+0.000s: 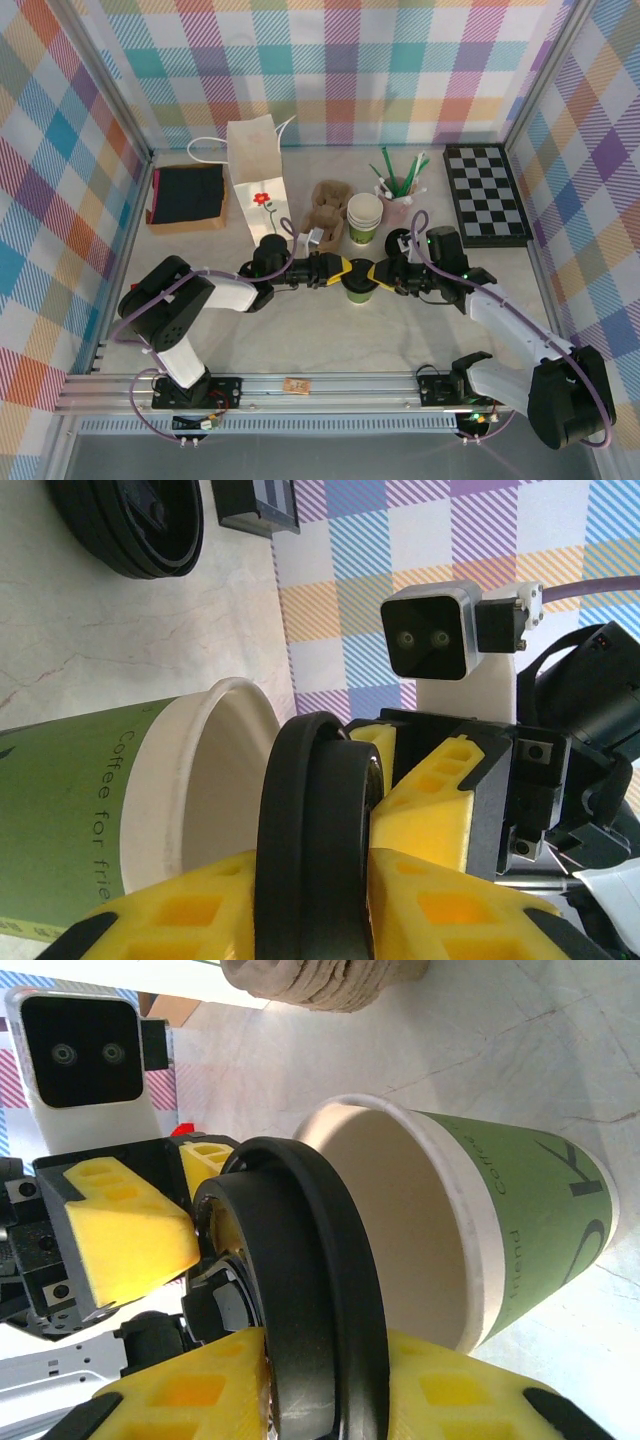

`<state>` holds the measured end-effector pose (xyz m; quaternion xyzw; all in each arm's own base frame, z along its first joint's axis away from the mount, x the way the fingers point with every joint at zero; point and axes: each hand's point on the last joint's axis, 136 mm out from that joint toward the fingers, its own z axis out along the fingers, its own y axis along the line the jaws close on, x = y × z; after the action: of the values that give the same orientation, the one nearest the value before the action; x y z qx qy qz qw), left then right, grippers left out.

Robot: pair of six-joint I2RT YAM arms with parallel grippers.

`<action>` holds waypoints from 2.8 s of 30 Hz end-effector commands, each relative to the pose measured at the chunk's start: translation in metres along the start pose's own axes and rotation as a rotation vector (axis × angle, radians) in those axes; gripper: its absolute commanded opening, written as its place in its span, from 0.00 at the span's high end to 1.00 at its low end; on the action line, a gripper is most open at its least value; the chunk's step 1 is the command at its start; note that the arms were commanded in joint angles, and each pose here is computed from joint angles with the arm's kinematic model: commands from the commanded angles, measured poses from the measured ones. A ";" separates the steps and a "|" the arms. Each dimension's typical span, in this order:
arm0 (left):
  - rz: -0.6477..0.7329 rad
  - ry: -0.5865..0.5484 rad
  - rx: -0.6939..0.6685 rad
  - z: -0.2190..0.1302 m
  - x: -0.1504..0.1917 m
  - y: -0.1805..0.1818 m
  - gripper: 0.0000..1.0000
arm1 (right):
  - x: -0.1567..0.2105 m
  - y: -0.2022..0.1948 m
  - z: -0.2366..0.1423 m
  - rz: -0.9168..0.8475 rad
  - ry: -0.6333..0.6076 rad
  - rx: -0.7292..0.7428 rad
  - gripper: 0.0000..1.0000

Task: Pack the takeout coffee

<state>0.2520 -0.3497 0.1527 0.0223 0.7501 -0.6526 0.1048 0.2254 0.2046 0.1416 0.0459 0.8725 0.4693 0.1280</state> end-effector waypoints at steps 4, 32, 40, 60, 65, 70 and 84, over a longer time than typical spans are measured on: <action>0.081 -0.002 0.043 0.002 -0.008 -0.025 0.65 | 0.000 -0.025 0.000 0.038 -0.005 0.117 0.70; 0.128 0.005 -0.025 -0.002 -0.011 -0.032 0.50 | -0.006 -0.039 -0.005 0.044 -0.016 0.187 0.69; 0.139 -0.005 -0.012 -0.003 -0.013 -0.043 0.37 | -0.008 -0.044 -0.006 0.050 -0.022 0.199 0.68; 0.188 -0.015 -0.058 -0.011 -0.015 -0.053 0.31 | -0.012 -0.049 -0.006 0.061 -0.028 0.216 0.67; 0.196 -0.016 -0.058 -0.012 -0.015 -0.056 0.31 | -0.013 -0.044 -0.007 0.052 -0.026 0.204 0.66; 0.211 -0.019 -0.074 -0.014 -0.015 -0.056 0.31 | -0.012 -0.045 -0.007 0.046 -0.022 0.205 0.64; 0.210 -0.058 -0.124 -0.017 -0.021 -0.042 0.31 | -0.010 -0.046 -0.007 0.042 -0.014 0.211 0.55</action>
<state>0.2594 -0.3403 0.1889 0.0692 0.7843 -0.5915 0.1741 0.2407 0.1761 0.1150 0.0794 0.9079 0.3912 0.1280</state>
